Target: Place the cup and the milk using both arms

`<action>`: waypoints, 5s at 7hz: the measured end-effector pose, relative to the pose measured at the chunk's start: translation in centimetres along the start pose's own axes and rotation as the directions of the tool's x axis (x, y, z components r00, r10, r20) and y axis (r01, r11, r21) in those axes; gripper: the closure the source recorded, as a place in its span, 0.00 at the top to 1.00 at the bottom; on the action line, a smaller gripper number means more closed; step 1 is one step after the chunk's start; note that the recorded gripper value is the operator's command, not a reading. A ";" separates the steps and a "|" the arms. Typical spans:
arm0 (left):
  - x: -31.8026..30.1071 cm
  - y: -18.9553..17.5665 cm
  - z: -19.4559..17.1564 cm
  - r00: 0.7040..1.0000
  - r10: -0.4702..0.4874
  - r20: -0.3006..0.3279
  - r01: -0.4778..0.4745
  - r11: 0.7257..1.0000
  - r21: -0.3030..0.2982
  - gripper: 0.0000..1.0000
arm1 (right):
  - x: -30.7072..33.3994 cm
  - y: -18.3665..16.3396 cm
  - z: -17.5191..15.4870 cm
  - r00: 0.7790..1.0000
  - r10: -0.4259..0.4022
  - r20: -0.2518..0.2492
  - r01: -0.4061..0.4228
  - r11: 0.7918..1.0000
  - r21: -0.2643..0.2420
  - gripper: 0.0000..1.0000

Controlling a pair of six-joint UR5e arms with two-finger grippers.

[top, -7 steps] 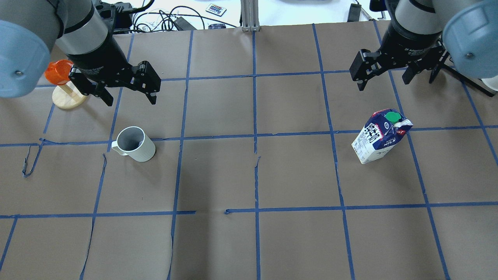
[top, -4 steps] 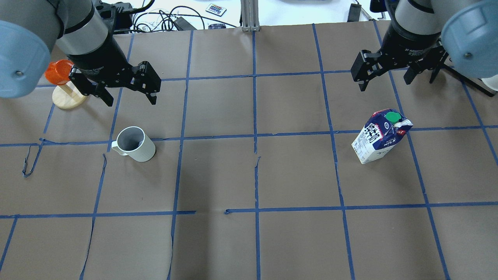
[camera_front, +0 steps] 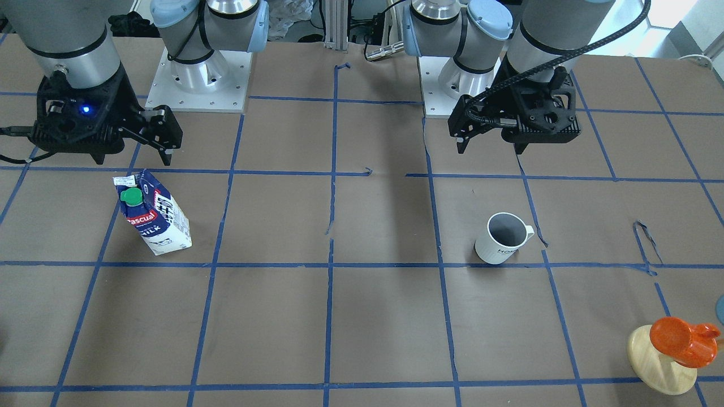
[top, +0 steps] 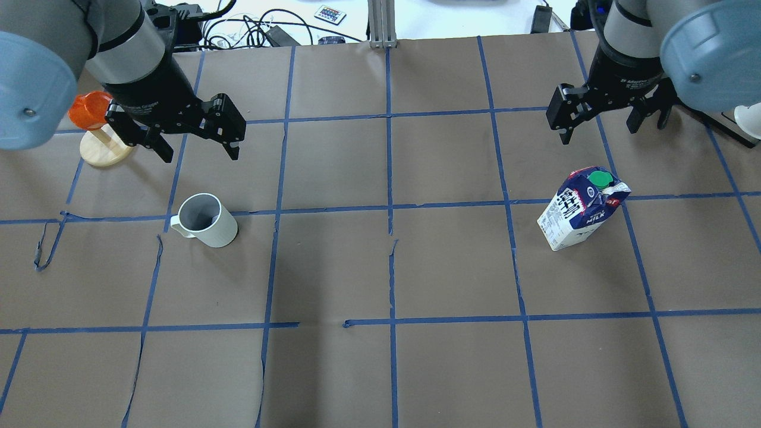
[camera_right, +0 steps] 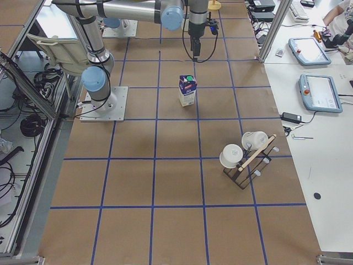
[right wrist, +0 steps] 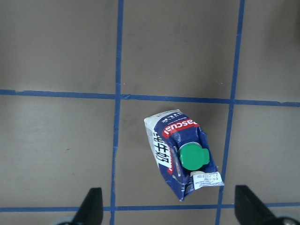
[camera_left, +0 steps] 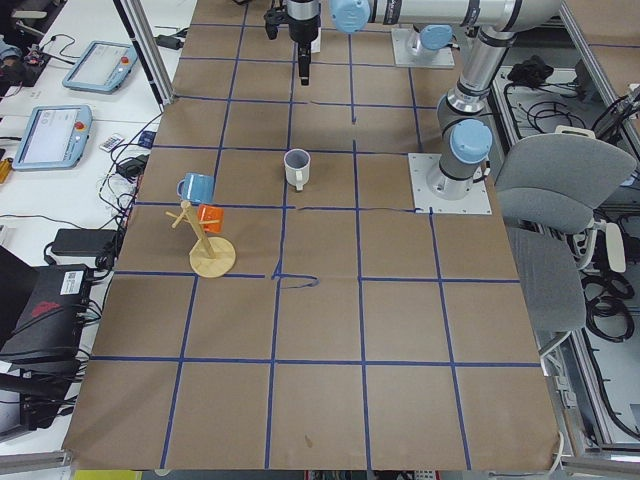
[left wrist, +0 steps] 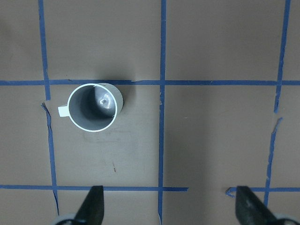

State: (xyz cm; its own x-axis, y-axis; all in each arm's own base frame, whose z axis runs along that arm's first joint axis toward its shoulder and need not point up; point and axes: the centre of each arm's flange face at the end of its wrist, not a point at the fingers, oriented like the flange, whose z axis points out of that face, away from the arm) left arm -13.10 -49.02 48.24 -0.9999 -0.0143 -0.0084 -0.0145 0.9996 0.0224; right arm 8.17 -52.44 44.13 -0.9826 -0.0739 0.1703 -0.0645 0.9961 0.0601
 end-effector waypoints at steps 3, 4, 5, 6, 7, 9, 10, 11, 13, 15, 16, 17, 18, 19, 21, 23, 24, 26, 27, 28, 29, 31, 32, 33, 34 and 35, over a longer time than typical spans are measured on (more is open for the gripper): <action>0.0 0.0 0.0 1.000 0.000 0.000 0.000 1.000 0.000 1.00 | 1.7 -0.6 4.5 0.995 -0.100 -0.016 0.099 0.993 -0.067 1.00; 0.0 0.0 0.0 1.000 0.000 0.000 0.000 1.000 0.000 1.00 | 1.3 -0.5 5.7 0.992 -0.123 0.021 0.124 0.990 -0.064 1.00; 0.0 0.0 0.1 1.000 0.000 0.000 0.000 1.000 -0.002 1.00 | 0.9 -0.3 6.6 0.987 -0.149 0.051 0.152 0.986 -0.061 1.00; 0.0 0.0 0.1 1.000 0.001 0.000 -0.001 1.000 -0.003 1.00 | 0.8 -0.1 7.2 0.982 -0.180 0.061 0.183 0.981 -0.059 1.00; 0.1 0.1 0.3 1.000 0.001 0.000 -0.001 1.000 -0.008 1.00 | 0.8 0.0 7.7 0.978 -0.201 0.060 0.204 0.978 -0.049 0.99; -0.1 -0.2 3.2 1.000 0.003 -0.003 -0.003 0.999 -0.051 1.00 | 1.6 0.3 9.8 0.979 -0.193 0.060 0.195 0.980 -0.036 0.98; -1.0 -0.3 6.8 1.000 0.011 -0.005 -0.011 0.997 -0.071 1.00 | 2.5 0.8 11.1 0.981 -0.183 0.067 0.186 0.981 -0.045 0.93; -2.7 -0.1 10.8 1.000 0.024 -0.013 -0.024 0.997 -0.079 1.00 | 3.2 1.1 11.9 0.981 -0.180 0.075 0.184 0.982 -0.050 0.90; -5.7 0.1 17.3 0.996 0.090 -0.020 -0.091 0.995 -0.038 1.00 | 3.4 1.2 12.0 0.979 -0.178 0.098 0.182 0.982 -0.039 0.90; -6.3 -0.7 21.2 0.992 0.126 -0.015 -0.126 0.992 -0.027 0.82 | 3.1 1.0 11.8 0.977 -0.174 0.125 0.178 0.984 -0.021 0.91; -6.4 -1.1 22.1 0.991 0.134 -0.015 -0.134 0.990 -0.030 0.59 | 3.1 0.9 11.7 0.977 -0.172 0.127 0.176 0.984 -0.017 0.89; -6.4 -1.4 22.6 0.990 0.140 -0.012 -0.140 0.990 -0.026 0.33 | 3.1 0.9 11.7 0.977 -0.171 0.127 0.174 0.985 -0.013 0.83; -6.5 -1.6 22.9 0.989 0.149 -0.010 -0.149 0.989 -0.021 0.19 | 3.1 0.8 11.6 0.977 -0.171 0.127 0.173 0.985 -0.007 0.82; -6.5 -1.7 23.0 0.987 0.159 -0.009 -0.159 0.987 -0.019 0.00 | 3.1 0.8 11.5 0.977 -0.170 0.129 0.172 0.985 -0.003 0.71; -6.5 -1.9 23.3 0.986 0.166 -0.008 -0.166 0.986 -0.022 0.00 | 3.1 0.7 11.4 0.977 -0.169 0.128 0.170 0.985 0.005 0.43; -6.6 -2.1 23.2 0.986 0.166 -0.006 -0.166 0.986 -0.019 0.00 | 3.1 0.6 11.2 0.977 -0.167 0.129 0.167 0.986 0.015 0.35; -6.5 -2.3 23.0 0.986 0.166 -0.004 -0.166 0.986 -0.012 0.00 | 3.2 0.6 10.9 0.978 -0.167 0.126 0.165 0.986 0.025 0.35; -5.3 -3.6 21.4 0.985 0.174 -0.002 -0.174 0.985 0.020 0.00 | 3.5 0.2 9.8 0.980 -0.166 0.112 0.160 0.986 0.054 0.37; -3.3 -4.8 20.3 0.986 0.167 0.000 -0.167 0.985 0.044 0.00 | 3.7 -0.2 9.0 0.981 -0.164 0.104 0.157 0.985 0.068 0.37; -0.5 -6.2 19.2 0.990 0.140 -0.001 -0.140 0.988 0.066 0.00 | 3.8 -0.4 8.5 0.982 -0.162 0.099 0.154 0.985 0.077 0.36; 2.8 -7.6 18.2 0.993 0.115 -0.005 -0.115 0.990 0.082 0.00 | 3.9 -0.5 8.2 0.982 -0.160 0.098 0.152 0.985 0.083 0.37; 9.0 -10.5 16.9 0.996 0.088 -0.019 -0.085 0.989 0.118 0.00 | 4.0 -0.7 7.9 0.985 -0.145 0.098 0.137 0.987 0.087 0.37; 11.7 -12.1 17.0 0.996 0.088 -0.029 -0.083 0.988 0.131 0.00 | 4.0 -0.7 7.9 0.986 -0.136 0.098 0.128 0.988 0.087 0.37; 15.2 -13.4 17.4 0.993 0.108 -0.036 -0.102 0.985 0.142 0.00 | 4.0 -0.8 7.9 0.986 -0.131 0.101 0.122 0.989 0.088 0.38; 18.3 -14.3 18.2 0.990 0.137 -0.038 -0.130 0.981 0.147 0.00 | 3.9 -0.9 7.9 0.986 -0.123 0.111 0.113 0.989 0.092 0.38; 21.1 -14.8 19.5 0.984 0.173 -0.038 -0.166 0.976 0.144 0.00 | 3.8 -1.0 7.7 0.986 -0.108 0.128 0.096 0.990 0.100 0.38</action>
State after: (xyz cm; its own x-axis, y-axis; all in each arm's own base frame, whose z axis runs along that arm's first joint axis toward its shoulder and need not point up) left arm -33.79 -63.65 28.19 -0.9869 0.1578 0.0337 0.1528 0.9809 -0.1205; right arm 3.16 -53.33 37.11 -0.9840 -0.1744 0.0360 -0.1753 0.9843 -0.0227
